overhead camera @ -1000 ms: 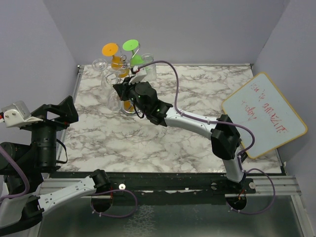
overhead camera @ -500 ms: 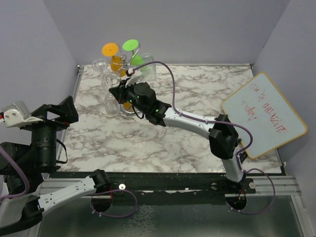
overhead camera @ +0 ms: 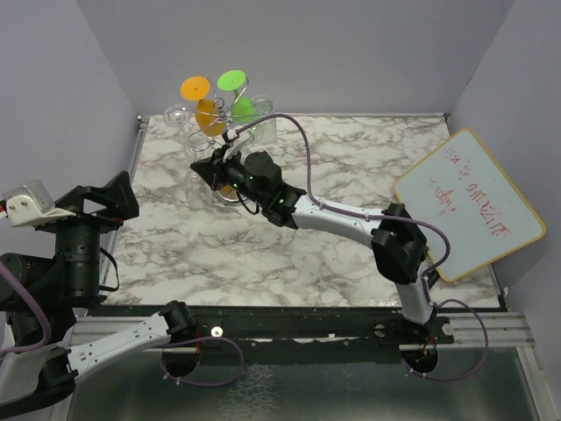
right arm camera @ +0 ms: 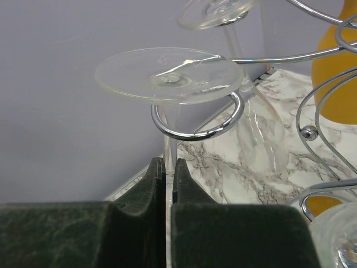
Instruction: Place the wine glass upside down on the wine glass rack
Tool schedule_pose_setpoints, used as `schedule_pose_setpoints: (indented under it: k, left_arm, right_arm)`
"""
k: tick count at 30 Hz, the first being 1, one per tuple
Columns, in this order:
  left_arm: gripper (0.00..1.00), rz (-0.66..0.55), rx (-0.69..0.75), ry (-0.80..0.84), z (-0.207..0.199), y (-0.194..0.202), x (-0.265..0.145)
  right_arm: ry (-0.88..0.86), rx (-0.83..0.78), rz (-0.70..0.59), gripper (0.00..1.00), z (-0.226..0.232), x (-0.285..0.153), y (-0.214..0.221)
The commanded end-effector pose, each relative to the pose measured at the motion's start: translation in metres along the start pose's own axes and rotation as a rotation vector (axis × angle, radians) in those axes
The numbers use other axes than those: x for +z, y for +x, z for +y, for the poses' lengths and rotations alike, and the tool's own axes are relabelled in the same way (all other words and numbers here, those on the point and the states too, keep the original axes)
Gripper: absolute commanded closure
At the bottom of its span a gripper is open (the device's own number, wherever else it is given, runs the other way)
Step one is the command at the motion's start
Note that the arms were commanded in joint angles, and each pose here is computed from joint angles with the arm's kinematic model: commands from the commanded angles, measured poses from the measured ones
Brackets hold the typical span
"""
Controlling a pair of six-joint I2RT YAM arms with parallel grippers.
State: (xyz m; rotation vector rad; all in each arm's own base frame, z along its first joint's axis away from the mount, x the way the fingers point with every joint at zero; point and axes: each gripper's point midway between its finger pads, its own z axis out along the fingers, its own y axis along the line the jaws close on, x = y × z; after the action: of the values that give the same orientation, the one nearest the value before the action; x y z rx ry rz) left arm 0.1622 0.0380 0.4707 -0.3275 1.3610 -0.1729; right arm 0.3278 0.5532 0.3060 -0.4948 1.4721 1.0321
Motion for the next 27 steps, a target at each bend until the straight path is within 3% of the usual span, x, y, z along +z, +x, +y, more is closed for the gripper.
schedule_pose_setpoints:
  k: [1,14,27]
  left_arm:
    - [0.02,0.004,-0.001,0.007,0.003,0.002,-0.002]
    - [0.02,0.009,0.001,0.013,0.0,0.005,-0.001]
    - [0.02,0.019,0.015,0.018,-0.005,0.009,0.0]
  right_arm:
    - [-0.103,-0.032,-0.099,0.99,0.026,-0.012,-0.036]
    - [0.033,-0.022,-0.13,0.99,0.0,-0.019,-0.039]
    - [0.158,-0.024,-0.085,0.85,-0.023,-0.015,-0.027]
